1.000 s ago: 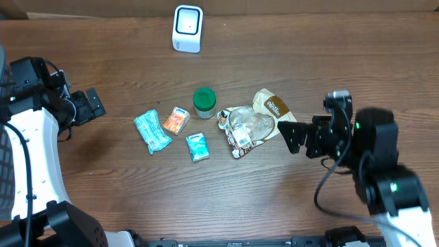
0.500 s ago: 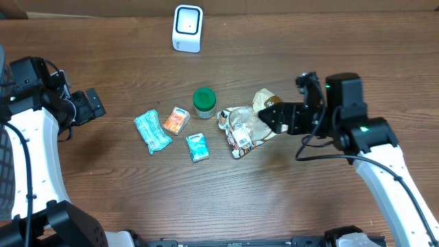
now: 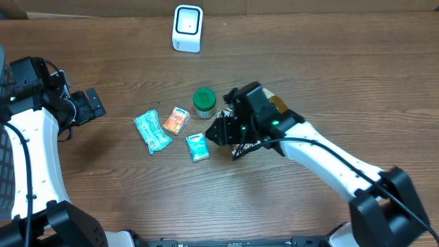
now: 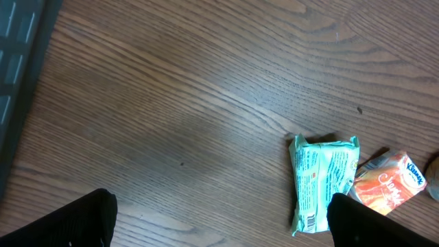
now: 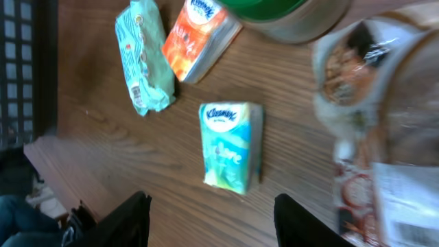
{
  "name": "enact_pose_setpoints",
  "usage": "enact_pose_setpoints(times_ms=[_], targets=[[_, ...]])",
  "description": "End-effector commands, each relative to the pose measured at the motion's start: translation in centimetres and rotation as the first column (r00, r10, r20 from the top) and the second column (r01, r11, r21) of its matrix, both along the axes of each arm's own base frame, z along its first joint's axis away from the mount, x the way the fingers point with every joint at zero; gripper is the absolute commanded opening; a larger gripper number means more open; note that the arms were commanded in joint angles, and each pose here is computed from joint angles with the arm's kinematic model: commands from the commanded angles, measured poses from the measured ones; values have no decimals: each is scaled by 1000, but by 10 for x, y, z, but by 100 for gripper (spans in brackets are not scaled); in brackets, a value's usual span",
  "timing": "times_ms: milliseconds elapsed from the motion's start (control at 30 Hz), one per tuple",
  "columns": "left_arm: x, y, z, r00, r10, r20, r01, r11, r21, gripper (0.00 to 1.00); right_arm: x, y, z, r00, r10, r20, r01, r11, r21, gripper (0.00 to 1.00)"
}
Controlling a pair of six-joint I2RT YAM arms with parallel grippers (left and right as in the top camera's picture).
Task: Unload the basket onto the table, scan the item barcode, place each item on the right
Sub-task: 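Reach the right gripper left and grasp the small Kleenex tissue pack, then lift the Kleenex pack with the right gripper toward the scanner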
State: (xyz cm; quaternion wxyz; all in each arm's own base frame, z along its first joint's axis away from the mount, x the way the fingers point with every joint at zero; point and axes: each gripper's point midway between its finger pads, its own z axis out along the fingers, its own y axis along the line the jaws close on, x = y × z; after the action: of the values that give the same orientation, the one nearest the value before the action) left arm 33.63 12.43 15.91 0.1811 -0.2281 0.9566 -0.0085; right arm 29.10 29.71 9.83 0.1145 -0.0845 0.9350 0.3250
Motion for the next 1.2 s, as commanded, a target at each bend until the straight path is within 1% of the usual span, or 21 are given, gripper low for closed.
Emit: enact_pose_setpoints(times_ms=[0, 267, 400, 567, 633, 700, 767, 800, 833, 900, 967, 1033, 1067, 1133, 1167], targets=[[3, 4, 5, 1000, -19, 10, 19, 1000, 18, 100, 5, 20, -12, 995, -82, -64, 84, 996, 16, 51], [3, 4, 4, 1000, -19, 10, 19, 1000, 17, 100, -2, 30, -50, 987, -87, -134, 84, 996, -26, 48], [3, 4, 5, 1000, -19, 10, 19, 1000, 17, 100, -4, 33, -62, 982, -102, -161, 98, 995, -37, 42], [3, 4, 4, 1000, -19, 10, 19, 1000, 17, 100, -19, 48, -78, 973, -94, -209, 87, 995, -43, 42], [3, 4, 4, 1000, -19, 10, 19, 1000, 17, 100, -23, 49, -85, 961, -125, -245, 114, 992, -57, 37], [3, 4, 4, 1000, -19, 10, 19, 1000, 17, 100, -23, 48, -87, 958, -133, -253, 120, 991, -63, 27], [3, 4, 5, 1000, -20, 10, 20, 1000, 18, 100, -22, 48, -87, 958, -133, -253, 122, 991, -61, 9], [3, 4, 4, 1000, -20, 10, 20, 1000, 18, 100, -21, 47, -87, 958, -135, -252, 124, 990, -60, 4], [3, 4, 5, 1000, -20, 10, 20, 1000, 18, 99, -20, 47, -86, 958, -138, -253, 127, 990, -58, 4], [3, 4, 4, 1000, -19, 10, 19, 1000, 17, 100, -16, 47, -74, 961, -109, -255, 110, 994, -13, 4], [3, 4, 5, 1000, -20, 10, 20, 1000, 18, 100, -10, 51, -48, 979, -16, -203, 31, 997, 70, 4], [3, 4, 5, 1000, -19, 10, 19, 1000, 18, 100, -9, 57, -4, 988, 105, -117, -82, 978, 190, 4], [3, 4, 4, 1000, -19, 10, 19, 1000, 17, 100, -10, 58, 13, 987, 138, -86, -115, 966, 231, 4], [3, 4, 5, 1000, -19, 11, 19, 1000, 18, 100, -9, 55, 50, 985, 170, -33, -152, 939, 310, 4], [3, 4, 4, 1000, -20, 10, 20, 1000, 18, 100, -8, 49, 76, 984, 179, 5, -168, 916, 363, 4]])
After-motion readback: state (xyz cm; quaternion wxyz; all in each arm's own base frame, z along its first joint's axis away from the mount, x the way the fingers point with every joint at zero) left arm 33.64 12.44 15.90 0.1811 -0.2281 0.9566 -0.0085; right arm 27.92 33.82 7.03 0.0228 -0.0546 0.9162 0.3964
